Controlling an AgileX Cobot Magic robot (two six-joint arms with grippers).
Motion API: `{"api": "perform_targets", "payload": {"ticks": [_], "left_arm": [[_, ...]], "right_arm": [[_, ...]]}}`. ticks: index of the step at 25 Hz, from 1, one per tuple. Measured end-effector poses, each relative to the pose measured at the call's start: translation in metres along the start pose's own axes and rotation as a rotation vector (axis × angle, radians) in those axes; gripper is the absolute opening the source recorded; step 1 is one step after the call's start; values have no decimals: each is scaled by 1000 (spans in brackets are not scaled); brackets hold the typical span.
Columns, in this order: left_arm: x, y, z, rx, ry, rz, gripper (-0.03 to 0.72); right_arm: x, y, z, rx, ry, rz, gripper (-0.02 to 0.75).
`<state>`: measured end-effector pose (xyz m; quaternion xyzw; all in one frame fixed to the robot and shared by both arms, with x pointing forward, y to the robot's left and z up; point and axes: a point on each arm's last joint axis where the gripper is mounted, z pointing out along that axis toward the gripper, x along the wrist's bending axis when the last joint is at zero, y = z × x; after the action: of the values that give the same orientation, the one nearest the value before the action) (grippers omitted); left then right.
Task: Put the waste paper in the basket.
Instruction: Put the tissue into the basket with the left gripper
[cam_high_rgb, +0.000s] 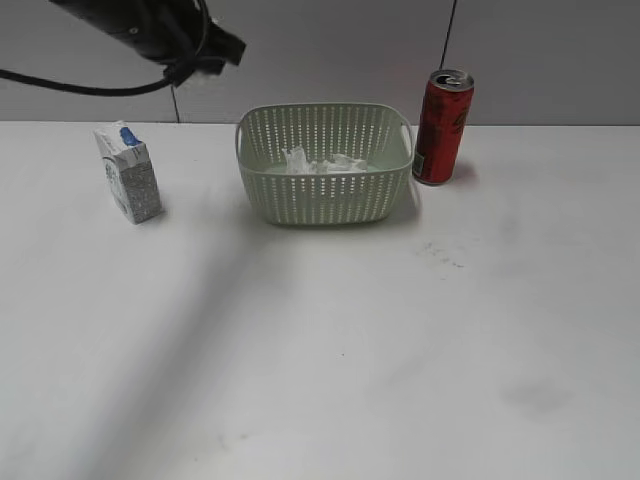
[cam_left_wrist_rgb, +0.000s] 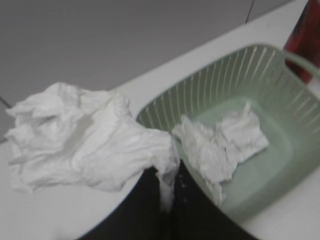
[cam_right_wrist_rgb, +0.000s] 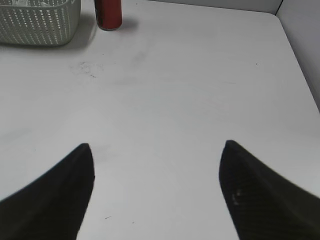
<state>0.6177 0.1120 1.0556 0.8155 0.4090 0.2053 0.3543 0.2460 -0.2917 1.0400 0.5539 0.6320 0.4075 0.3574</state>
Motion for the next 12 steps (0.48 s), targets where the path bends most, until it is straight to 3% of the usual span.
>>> {"api": "perform_targets", "payload": {"ticks": [7,9,12], "left_arm": [[-33,18,25,-238,22,57,23],[-47,14,39,-245,7,88,64],[-67,-4,69,-186,-25,130,200]], "right_arm": [[0,0,0,0,-1,-1,589],[0,0,0,0,-2,-1,589],[0,0,0,0,-2,0,589]]}}
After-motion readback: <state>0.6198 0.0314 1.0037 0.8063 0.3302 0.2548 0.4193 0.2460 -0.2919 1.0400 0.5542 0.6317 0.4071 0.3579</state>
